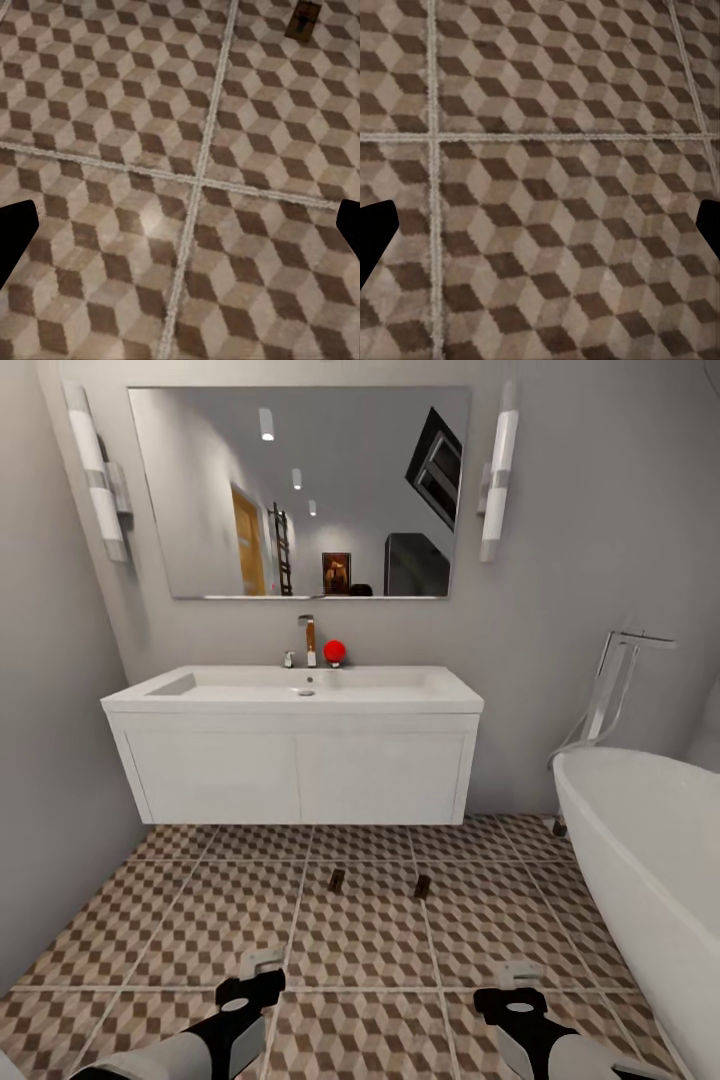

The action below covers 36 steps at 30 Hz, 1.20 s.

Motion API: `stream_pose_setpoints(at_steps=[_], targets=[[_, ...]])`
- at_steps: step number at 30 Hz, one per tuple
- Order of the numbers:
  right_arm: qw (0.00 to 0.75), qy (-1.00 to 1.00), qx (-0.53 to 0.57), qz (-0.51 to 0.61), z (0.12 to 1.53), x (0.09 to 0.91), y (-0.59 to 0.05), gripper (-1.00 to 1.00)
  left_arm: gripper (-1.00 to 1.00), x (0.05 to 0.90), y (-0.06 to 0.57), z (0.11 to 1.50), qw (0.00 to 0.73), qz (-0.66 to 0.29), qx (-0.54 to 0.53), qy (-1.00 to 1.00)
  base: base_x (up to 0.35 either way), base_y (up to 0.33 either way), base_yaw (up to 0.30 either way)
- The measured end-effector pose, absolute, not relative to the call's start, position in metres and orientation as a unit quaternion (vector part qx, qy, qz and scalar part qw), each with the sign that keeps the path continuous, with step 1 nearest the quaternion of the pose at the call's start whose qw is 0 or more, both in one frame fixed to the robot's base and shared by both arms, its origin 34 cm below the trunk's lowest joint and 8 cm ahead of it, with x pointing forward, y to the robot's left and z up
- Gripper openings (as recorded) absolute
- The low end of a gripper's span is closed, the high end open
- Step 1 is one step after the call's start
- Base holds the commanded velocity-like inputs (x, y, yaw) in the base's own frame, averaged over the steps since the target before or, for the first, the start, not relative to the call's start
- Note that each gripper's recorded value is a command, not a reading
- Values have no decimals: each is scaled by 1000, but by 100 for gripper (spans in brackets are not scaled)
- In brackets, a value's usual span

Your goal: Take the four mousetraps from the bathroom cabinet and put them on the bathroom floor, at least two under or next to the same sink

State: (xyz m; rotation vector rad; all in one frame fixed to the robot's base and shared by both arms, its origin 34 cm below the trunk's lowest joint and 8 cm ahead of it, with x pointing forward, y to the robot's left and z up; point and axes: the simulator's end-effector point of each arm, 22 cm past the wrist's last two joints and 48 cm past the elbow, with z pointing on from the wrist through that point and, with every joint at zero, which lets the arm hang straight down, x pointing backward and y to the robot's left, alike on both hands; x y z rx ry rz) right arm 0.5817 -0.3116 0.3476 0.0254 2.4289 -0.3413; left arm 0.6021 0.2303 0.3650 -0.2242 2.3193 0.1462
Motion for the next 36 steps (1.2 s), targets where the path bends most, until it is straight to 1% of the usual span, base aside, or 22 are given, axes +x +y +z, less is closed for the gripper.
stream_pose_setpoints(at_steps=[19,36], targets=[[332,934,12,-130,360,582,-311,100,100,555,276,343,355,90,-92,926,0,0,0],[328,936,12,-126,379,584,-310,100,100,537,276,350,340,91,-90,932,0,0,0]])
